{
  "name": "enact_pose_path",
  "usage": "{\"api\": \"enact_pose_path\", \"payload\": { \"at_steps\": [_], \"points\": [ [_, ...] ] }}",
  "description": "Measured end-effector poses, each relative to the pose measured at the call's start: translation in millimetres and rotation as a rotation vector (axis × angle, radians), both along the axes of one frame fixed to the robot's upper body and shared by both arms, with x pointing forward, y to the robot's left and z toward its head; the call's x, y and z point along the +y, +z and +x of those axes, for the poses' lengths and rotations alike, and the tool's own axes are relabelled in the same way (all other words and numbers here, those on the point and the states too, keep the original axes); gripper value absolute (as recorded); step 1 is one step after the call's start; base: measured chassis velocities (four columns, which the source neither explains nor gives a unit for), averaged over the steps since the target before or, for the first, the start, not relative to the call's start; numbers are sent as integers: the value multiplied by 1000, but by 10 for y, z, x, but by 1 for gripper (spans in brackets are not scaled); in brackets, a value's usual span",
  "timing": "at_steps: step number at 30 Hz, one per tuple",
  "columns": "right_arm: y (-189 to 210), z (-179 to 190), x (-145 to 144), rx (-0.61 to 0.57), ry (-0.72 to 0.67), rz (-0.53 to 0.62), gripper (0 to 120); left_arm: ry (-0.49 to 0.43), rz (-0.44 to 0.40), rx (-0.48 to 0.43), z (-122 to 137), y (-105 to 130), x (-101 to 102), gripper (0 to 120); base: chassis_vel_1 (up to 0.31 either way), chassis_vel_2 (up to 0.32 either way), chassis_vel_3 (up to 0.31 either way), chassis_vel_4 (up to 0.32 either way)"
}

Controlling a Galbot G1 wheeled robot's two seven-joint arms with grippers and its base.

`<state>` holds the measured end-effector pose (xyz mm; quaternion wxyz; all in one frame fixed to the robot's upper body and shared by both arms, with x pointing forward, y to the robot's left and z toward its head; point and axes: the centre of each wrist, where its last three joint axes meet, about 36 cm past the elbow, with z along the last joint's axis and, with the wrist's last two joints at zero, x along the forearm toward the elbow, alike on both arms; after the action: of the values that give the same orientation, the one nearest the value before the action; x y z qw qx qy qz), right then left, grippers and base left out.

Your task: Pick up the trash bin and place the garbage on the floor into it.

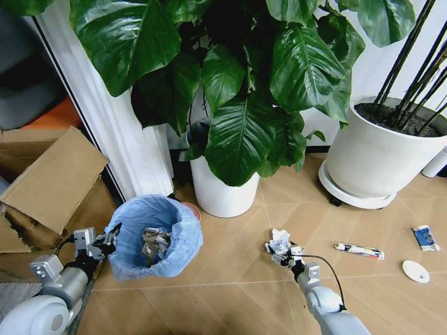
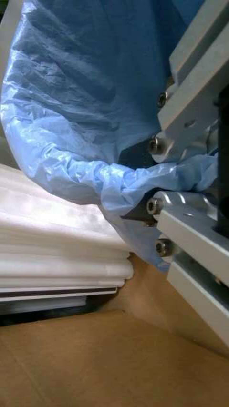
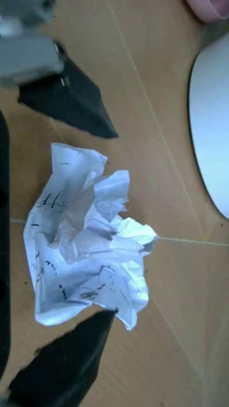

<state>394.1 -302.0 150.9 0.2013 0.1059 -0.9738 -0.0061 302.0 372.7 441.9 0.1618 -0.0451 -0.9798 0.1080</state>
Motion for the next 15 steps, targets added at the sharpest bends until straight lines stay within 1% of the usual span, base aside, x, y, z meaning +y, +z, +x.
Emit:
{"api": "enact_pose_path", "payload": {
  "at_steps": [1,2,4,5,7,8,10,11,12,13,15],
  "points": [
    [0,0,0,0,0,0,95,0,0,0,0,0,0,0,0,0,0,0],
    [-14,17,4,2,1,2,92,1,0,0,0,1,2,0,0,0,0,0],
    [-31,55,14,4,6,6,80,1,0,0,-1,1,4,0,0,0,0,0],
    [-31,55,14,4,6,6,80,1,0,0,-1,1,4,0,0,0,0,0],
    [-56,76,21,10,9,8,70,2,-1,0,-2,0,3,0,0,0,0,0],
    [-56,76,21,10,9,8,70,2,-1,0,-2,0,3,0,0,0,0,0],
    [-74,95,25,15,12,10,60,4,-2,1,-1,-5,4,0,0,0,0,0],
    [-82,100,29,18,12,10,58,4,-2,1,0,-8,4,0,0,0,0,0],
    [-90,102,33,20,12,10,51,5,-2,1,2,-8,5,0,0,0,0,0],
    [-90,102,33,20,12,10,51,5,-2,1,2,-8,5,0,0,0,0,0],
    [-96,103,38,22,15,10,43,5,-2,1,4,-9,6,0,0,0,0,0]
  ]
}}
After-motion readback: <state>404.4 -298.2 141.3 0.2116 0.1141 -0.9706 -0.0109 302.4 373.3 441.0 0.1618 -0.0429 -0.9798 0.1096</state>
